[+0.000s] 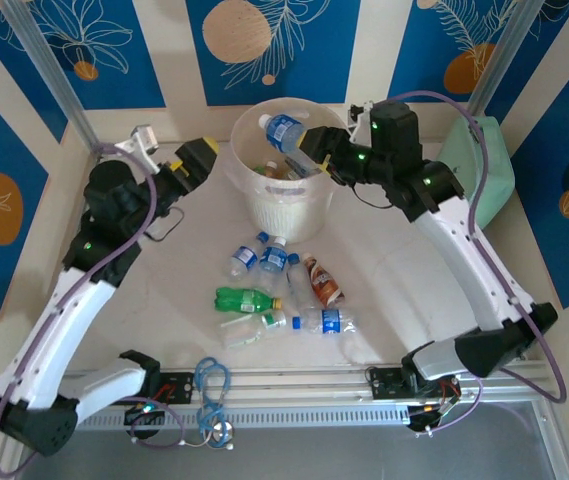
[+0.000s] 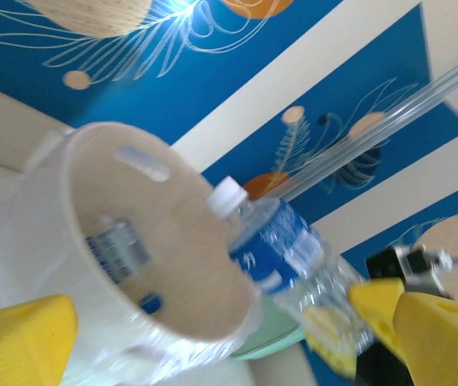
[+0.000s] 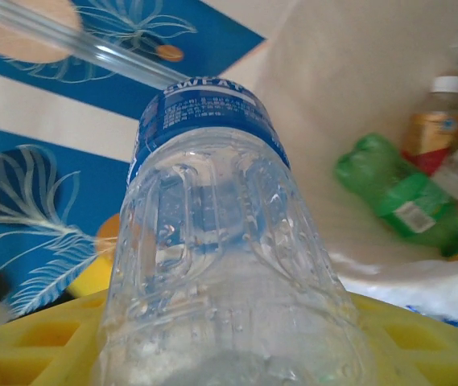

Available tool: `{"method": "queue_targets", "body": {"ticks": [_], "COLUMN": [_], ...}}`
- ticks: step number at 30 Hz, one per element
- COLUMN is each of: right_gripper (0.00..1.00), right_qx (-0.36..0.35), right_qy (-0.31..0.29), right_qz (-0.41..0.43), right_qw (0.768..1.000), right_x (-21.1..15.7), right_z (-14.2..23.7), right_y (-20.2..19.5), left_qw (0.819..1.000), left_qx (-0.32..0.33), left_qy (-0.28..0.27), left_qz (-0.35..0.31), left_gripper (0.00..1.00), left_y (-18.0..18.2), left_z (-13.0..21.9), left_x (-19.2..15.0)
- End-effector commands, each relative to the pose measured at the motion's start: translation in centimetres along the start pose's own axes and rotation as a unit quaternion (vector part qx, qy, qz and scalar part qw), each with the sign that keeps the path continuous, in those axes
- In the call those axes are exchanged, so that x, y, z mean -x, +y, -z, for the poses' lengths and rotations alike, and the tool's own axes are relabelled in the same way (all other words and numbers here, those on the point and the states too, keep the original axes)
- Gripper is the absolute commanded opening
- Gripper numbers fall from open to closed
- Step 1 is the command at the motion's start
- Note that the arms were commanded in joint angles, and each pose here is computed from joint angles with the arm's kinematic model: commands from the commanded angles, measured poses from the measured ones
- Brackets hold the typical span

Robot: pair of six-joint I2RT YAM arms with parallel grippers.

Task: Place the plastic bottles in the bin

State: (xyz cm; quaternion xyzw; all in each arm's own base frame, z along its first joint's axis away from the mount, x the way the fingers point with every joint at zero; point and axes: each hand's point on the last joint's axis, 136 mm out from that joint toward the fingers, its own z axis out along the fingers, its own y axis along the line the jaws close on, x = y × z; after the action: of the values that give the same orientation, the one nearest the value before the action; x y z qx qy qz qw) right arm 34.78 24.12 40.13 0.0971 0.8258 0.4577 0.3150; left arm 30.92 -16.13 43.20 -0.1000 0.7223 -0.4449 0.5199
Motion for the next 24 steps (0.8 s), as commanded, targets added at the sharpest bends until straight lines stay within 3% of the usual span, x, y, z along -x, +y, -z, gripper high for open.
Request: {"method": "queue_targets", "body": {"ticks": [1,3,7,9,16,24], "right_gripper": [0.56,0.60,0.84,0.89,0.90,0.90], "right_qx": [-0.034,-0.043,-0.062,-0.062,-0.050,-0.011], "right_qy": [0.003,0.004,0.002,-0.003,-0.023,-0.013], "right_qz": [0.015,0.017,0.022,0.031,0.061,0.182], "right_qw": [0.999,0.999,0.998,0.998,0.997,0.983], "right_x": [1.1,2.1,4.0,4.6,4.3,-3.0], "right_z": [-0.6,-1.3,-1.8,-1.5,0.8,4.4], "right_y": [-1.5,-2.0,-2.7,-2.4,-0.4,3.7], "left_qw": [0.988,0.985,0.976,0.969,0.949,0.928], "left_qx": [0.115,0.133,0.172,0.192,0.229,0.227], "left_qy": [0.087,0.100,0.125,0.146,0.209,0.282], "left_qz": [-0.057,-0.053,-0.050,-0.051,-0.065,-0.091], "left_gripper": [1.00,1.00,0.97,0.94,0.88,0.85], "left_y": [6.1,7.6,10.2,11.7,14.9,19.1], "left_z": [1.7,2.6,4.1,4.6,4.8,3.5], "left_x": [-4.6,-5.9,-8.3,-9.5,-12.8,-18.0]}}
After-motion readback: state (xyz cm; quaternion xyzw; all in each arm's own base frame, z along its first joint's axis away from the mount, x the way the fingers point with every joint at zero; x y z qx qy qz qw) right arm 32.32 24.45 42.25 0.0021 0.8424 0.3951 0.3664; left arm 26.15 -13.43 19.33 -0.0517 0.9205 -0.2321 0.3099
